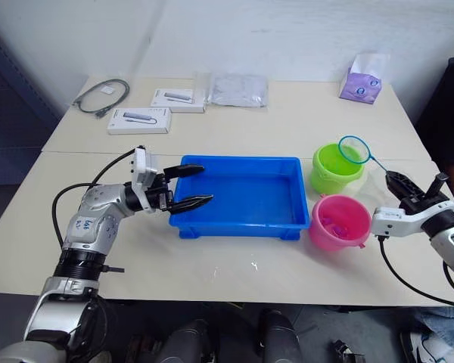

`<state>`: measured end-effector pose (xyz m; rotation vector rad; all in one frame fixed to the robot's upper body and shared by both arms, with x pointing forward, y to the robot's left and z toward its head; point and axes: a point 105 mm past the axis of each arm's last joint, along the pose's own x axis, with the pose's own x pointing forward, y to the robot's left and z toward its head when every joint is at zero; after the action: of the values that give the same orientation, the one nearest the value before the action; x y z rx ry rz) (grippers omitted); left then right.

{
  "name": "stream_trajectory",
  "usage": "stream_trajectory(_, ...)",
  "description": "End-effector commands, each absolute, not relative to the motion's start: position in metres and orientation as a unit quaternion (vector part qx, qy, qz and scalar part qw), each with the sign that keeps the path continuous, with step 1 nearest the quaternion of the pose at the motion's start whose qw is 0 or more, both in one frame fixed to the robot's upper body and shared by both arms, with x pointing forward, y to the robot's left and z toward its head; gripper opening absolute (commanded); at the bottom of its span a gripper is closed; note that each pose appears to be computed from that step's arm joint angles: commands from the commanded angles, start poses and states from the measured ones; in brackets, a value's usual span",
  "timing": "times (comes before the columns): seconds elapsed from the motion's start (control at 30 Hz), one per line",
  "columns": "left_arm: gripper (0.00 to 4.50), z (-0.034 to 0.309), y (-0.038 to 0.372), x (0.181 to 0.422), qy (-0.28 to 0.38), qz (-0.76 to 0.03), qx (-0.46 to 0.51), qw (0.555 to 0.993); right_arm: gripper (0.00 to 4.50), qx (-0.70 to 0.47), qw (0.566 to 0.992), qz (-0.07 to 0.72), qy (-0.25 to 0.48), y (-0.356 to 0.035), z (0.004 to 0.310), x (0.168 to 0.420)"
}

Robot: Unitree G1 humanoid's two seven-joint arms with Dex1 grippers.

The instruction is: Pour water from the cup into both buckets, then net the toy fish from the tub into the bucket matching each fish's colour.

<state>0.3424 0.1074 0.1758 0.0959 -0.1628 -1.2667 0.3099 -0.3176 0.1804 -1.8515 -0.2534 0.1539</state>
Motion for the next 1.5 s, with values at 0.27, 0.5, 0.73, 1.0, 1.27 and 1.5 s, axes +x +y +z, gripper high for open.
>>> stream_trajectory(0.27,4.49,0.189,0.113,0.335,-0.096,-0.601,0.074,0.79,0.0,-0.594,0.781,0.1,-0.164,-0.292,0.213,0.303)
stream_trajectory(0.5,4.49,0.217,0.143,0.308,-0.13,-0.636,0.128,0.75,0.0,-0.255,0.907,0.314,-0.118,-0.223,0.209,0.275)
stream_trajectory(0.73,4.49,0.211,0.164,0.279,-0.1,-0.666,0.152,0.724,0.0,-0.12,0.861,0.493,-0.045,-0.153,0.199,0.239)
stream_trajectory(1.0,4.49,0.164,0.196,0.238,0.04,-0.696,0.162,0.699,0.0,-0.172,0.793,0.584,0.033,-0.109,0.129,0.227)
stream_trajectory(1.27,4.49,0.137,0.209,0.229,0.099,-0.681,0.16,0.707,0.0,-0.201,0.74,0.64,0.043,-0.078,0.078,0.227)
stream_trajectory(1.5,4.49,0.135,0.214,0.223,0.114,-0.681,0.164,0.704,0.0,-0.186,0.745,0.639,0.052,-0.075,0.064,0.246)
